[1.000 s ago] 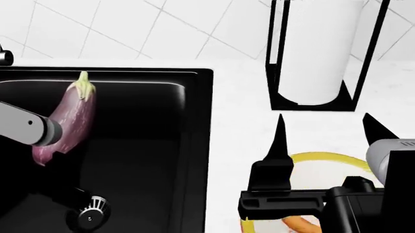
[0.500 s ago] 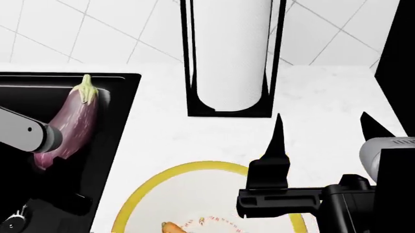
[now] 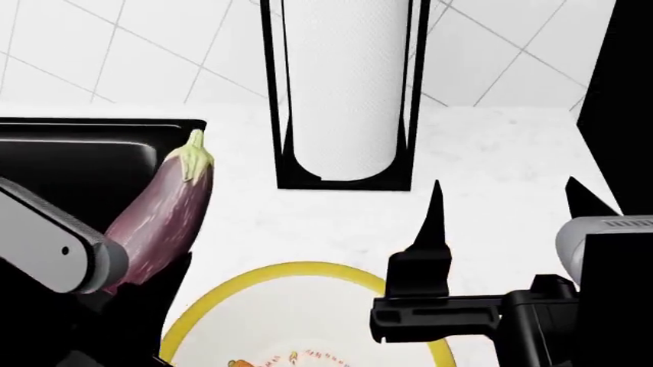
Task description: There is a mixed pile of frozen fruits and vegetables on the counter. Locate all the frozen vegetables and place the items in a bowl on the counter. Take all the frozen fruits and defrost them in a running sink.
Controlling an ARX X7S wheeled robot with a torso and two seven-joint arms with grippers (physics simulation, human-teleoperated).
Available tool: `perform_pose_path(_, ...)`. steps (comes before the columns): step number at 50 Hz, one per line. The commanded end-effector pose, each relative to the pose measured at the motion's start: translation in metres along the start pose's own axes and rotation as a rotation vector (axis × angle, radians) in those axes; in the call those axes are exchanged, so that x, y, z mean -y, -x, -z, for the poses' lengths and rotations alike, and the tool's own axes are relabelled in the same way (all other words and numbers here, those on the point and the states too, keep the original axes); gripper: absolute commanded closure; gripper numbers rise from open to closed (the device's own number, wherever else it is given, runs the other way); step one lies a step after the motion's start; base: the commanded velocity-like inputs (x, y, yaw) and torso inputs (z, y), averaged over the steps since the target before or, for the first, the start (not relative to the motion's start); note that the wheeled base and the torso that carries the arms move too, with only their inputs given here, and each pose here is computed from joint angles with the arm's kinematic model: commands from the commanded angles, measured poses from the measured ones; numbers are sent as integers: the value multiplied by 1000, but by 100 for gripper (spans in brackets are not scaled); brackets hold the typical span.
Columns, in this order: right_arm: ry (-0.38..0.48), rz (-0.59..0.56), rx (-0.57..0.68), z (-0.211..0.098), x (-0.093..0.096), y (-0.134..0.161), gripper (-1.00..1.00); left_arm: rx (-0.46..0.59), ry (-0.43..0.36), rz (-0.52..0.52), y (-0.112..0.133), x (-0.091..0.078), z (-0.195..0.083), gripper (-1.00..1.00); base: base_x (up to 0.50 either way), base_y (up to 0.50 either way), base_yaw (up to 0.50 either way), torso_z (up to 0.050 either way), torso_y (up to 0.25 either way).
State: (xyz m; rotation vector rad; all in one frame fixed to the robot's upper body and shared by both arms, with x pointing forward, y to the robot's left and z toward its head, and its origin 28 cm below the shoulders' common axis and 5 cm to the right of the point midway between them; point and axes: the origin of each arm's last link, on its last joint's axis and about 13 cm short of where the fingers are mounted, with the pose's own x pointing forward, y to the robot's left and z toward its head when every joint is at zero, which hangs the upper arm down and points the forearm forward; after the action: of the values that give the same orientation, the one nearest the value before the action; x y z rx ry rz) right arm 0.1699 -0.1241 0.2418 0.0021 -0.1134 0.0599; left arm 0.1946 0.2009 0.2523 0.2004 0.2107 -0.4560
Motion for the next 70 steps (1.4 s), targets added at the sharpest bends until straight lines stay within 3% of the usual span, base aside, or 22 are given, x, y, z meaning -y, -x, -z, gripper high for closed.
perform_pose_path(1,3,28,0,0,2,-1,-100,0,-29,88,10,16,-4,100,0,0,0,0,0)
perform_pose_path(16,8,120,27,-7,8,-6,-100,-65,-41,202,-2,24,-2,100,0,0,0,0,0)
perform_pose_path(49,23,92,16,-6,4,-13,-100,-151,-92,336,-19,47,10,100,0,0,0,0,0)
perform_pose_path(70,18,96,11,-4,5,-11,-100,-188,-100,350,-24,51,24,100,0,0,0,0,0)
